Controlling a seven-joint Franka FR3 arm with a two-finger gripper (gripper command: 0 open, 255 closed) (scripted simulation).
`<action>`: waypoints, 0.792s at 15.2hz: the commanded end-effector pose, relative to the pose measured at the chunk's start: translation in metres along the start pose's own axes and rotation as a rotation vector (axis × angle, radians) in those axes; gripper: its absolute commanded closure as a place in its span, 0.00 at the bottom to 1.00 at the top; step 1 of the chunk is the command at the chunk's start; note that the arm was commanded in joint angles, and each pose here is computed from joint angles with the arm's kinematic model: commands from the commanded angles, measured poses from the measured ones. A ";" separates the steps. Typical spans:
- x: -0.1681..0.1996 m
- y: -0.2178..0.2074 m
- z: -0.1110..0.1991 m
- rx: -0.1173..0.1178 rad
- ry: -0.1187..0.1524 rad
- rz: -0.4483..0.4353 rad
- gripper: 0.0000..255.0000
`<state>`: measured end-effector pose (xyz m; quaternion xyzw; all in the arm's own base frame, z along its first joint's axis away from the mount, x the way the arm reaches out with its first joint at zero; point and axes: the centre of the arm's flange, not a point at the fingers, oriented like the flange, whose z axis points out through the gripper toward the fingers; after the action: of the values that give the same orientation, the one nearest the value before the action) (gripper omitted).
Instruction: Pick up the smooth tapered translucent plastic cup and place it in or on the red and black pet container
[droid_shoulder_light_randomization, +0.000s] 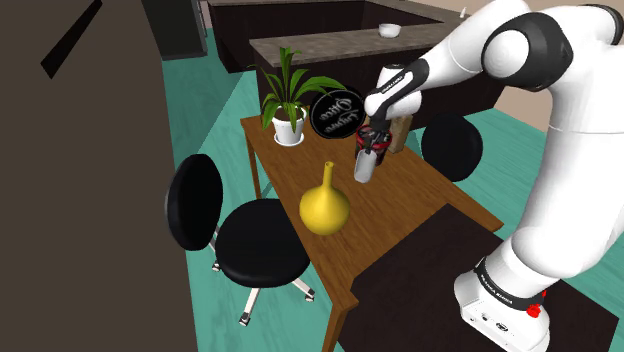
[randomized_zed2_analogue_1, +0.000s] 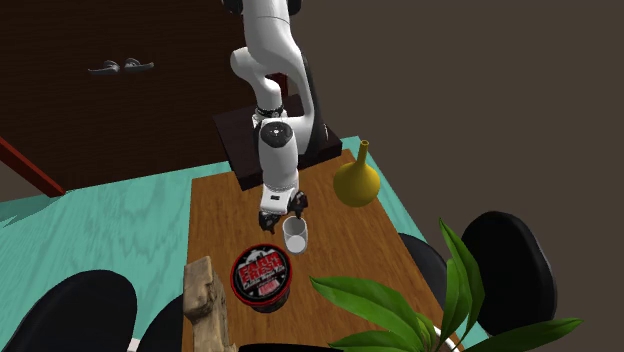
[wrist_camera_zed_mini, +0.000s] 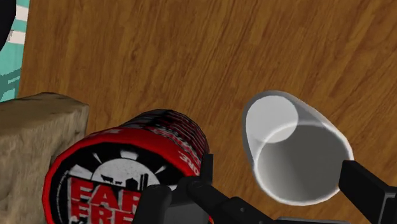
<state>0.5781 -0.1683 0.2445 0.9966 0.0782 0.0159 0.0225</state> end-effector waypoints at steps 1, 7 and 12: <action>0.011 0.008 0.016 0.001 -0.001 -0.007 0.00; 0.011 0.008 0.048 0.001 -0.001 -0.007 0.00; 0.011 0.008 0.056 0.001 -0.001 -0.007 0.00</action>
<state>0.5957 -0.1735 0.2008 0.9961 0.0827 0.0225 0.0225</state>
